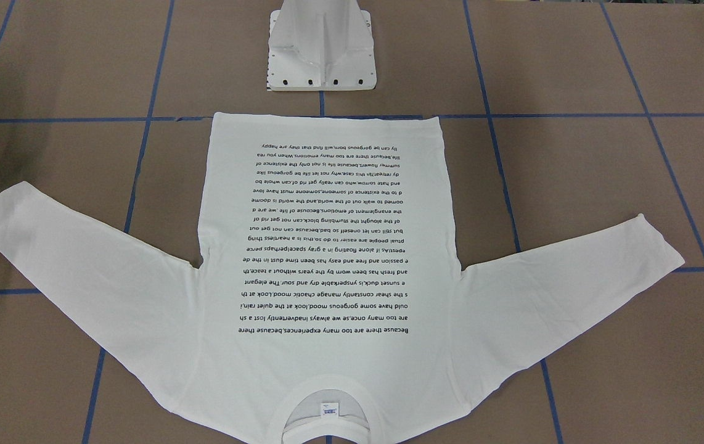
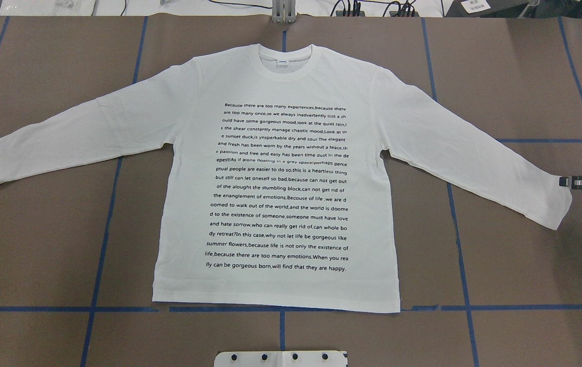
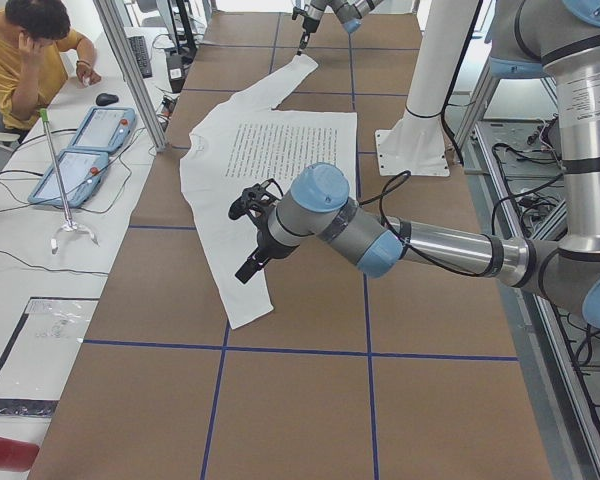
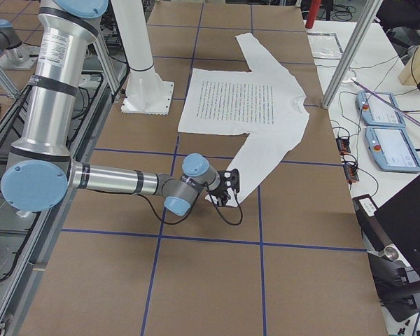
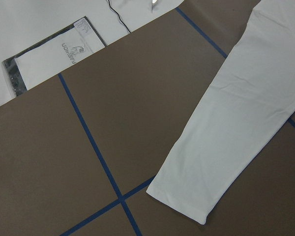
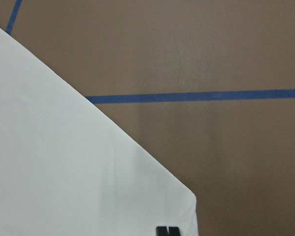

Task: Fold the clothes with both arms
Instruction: 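Move the right gripper to the cuff of the sleeve nearest it, then grasp the sleeve cuff with the right gripper and fold it across the chest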

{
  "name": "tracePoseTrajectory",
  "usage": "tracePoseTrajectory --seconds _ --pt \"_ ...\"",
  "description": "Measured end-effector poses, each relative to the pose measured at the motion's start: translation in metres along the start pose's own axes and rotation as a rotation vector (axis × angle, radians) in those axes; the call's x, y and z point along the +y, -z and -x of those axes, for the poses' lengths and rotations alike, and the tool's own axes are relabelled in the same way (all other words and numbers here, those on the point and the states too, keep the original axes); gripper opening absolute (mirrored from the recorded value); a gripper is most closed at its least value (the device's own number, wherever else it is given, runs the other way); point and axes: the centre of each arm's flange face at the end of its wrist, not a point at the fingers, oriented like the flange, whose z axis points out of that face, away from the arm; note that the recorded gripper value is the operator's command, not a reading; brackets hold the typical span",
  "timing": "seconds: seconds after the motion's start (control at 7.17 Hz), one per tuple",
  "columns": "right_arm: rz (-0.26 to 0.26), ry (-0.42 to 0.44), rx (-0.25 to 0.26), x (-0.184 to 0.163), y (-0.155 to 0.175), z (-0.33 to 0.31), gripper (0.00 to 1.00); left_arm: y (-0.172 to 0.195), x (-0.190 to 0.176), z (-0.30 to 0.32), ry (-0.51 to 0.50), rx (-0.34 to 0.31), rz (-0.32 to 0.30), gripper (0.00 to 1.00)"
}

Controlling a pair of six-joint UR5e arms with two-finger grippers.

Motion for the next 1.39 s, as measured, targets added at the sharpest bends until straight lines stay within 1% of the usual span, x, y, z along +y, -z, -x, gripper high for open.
tracePoseTrajectory --seconds 0.28,0.42,0.7,0.84,0.98,1.12,1.26,1.39 --pt "0.023 -0.048 0.042 -0.060 0.053 0.093 0.00 0.000 0.000 0.000 0.001 0.000 0.001 1.00" --pt "0.032 -0.068 0.068 -0.096 0.071 0.148 0.00 -0.001 0.001 0.001 0.001 0.000 0.001 1.00" --pt "0.058 -0.099 0.125 -0.163 0.095 0.261 0.00 -0.001 0.001 0.001 0.001 0.000 0.001 1.00" --pt "0.066 -0.111 0.156 -0.190 0.108 0.316 0.00 -0.001 0.001 0.001 0.002 0.000 0.002 1.00" --pt "0.069 -0.126 0.170 -0.207 0.113 0.363 0.00 -0.002 0.001 0.002 0.004 0.000 0.004 1.00" --pt "0.066 -0.146 0.171 -0.221 0.108 0.410 0.00 -0.002 0.002 0.002 0.005 0.001 0.005 1.00" --pt "0.062 -0.168 0.173 -0.236 0.097 0.462 0.00 -0.004 0.003 0.003 0.008 0.001 0.008 1.00" --pt "0.063 -0.190 0.187 -0.248 0.079 0.519 0.00 -0.005 0.005 0.005 0.012 0.001 0.012 1.00"
